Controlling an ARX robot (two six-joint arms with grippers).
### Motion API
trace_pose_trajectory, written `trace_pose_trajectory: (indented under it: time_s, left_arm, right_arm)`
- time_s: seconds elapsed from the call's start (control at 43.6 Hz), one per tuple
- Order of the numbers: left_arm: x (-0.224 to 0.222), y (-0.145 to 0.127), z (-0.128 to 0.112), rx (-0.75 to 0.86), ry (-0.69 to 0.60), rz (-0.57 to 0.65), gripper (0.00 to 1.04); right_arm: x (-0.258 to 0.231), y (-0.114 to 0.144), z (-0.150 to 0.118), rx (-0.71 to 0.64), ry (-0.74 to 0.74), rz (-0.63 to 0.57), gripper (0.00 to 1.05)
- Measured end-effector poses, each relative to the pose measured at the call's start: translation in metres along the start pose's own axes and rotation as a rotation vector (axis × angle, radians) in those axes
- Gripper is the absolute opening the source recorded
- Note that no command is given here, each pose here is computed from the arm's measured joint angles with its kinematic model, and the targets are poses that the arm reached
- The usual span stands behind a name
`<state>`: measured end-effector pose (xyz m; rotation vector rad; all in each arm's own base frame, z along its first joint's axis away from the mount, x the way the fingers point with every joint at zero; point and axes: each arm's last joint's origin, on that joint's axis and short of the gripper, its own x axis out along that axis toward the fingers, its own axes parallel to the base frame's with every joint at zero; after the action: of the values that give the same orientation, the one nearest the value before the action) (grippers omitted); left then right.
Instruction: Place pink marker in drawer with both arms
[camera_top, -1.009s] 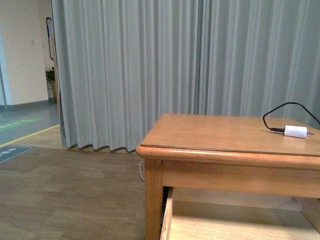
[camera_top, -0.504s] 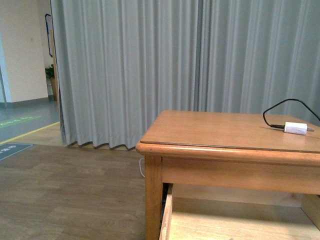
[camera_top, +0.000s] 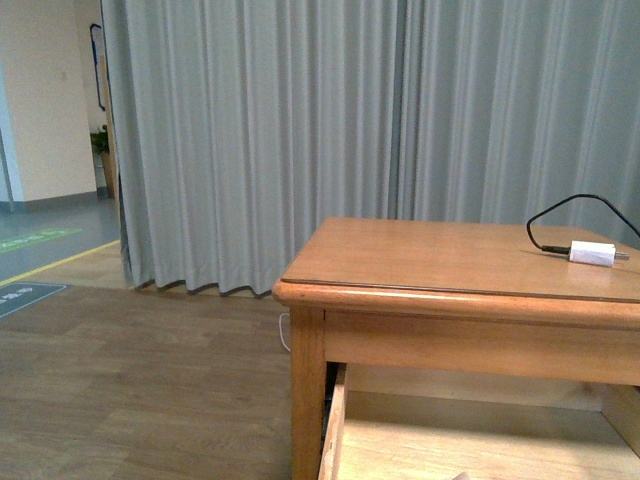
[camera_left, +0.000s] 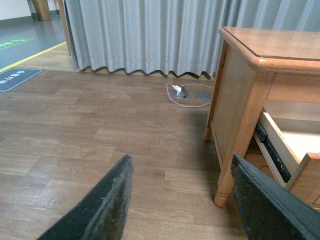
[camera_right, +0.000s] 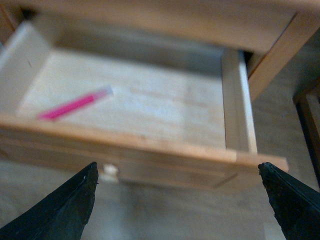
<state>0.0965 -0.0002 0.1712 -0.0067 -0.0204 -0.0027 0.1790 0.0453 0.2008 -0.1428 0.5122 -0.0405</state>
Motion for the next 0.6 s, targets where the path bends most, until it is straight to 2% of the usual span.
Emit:
trace_pose_trajectory:
  time_s: [0.046, 0.229, 0.413, 0.596]
  left_arm:
    - [0.000, 0.000, 0.000, 0.000, 0.000, 0.000, 0.71]
    - [0.000, 0.000, 0.000, 0.000, 0.000, 0.000, 0.99]
    - [0.000, 0.000, 0.000, 0.002, 0.000, 0.000, 0.99]
    - [0.000, 0.000, 0.000, 0.002, 0.000, 0.000, 0.99]
  right_arm:
    - [0.012, 0.000, -0.012, -0.047, 0.103, 0.028, 0.96]
    - [0.035, -0.001, -0.024, -0.088, 0.200, 0.100, 0.96]
    - [0.077, -0.007, -0.037, -0.044, 0.224, 0.124, 0.96]
    - [0.118, -0.015, -0.052, 0.001, 0.098, 0.075, 0.96]
